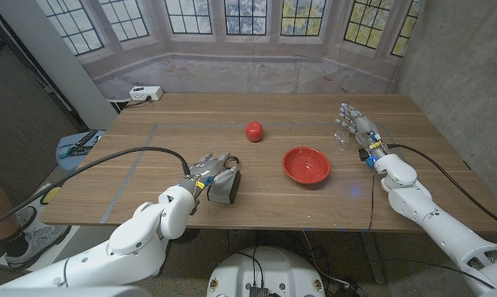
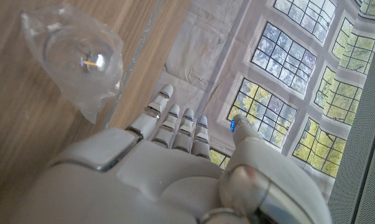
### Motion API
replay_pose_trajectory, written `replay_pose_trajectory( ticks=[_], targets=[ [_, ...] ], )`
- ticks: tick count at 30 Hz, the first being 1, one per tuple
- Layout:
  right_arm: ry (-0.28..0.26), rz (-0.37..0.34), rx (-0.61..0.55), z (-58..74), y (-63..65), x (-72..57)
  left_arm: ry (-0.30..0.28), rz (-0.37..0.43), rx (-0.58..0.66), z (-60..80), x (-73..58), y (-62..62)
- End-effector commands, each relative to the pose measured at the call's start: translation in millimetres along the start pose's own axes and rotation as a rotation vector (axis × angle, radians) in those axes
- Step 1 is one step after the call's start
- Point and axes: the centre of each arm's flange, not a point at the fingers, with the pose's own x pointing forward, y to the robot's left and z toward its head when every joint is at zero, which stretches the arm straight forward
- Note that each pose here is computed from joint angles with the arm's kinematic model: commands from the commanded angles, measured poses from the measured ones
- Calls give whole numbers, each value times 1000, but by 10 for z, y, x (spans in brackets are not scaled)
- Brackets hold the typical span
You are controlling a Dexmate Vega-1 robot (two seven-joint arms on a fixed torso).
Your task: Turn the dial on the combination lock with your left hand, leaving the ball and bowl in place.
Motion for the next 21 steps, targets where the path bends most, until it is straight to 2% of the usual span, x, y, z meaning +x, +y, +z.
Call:
replay_pose_trajectory(
  ticks=[1,21],
  targets=[
    [-4,-5,-1,-1,-9,-30,11,-1,-4,-8,-41,-30],
    [0,-14,4,-25,4,-23,16,-6,-14,-45,-49,-14]
  ],
)
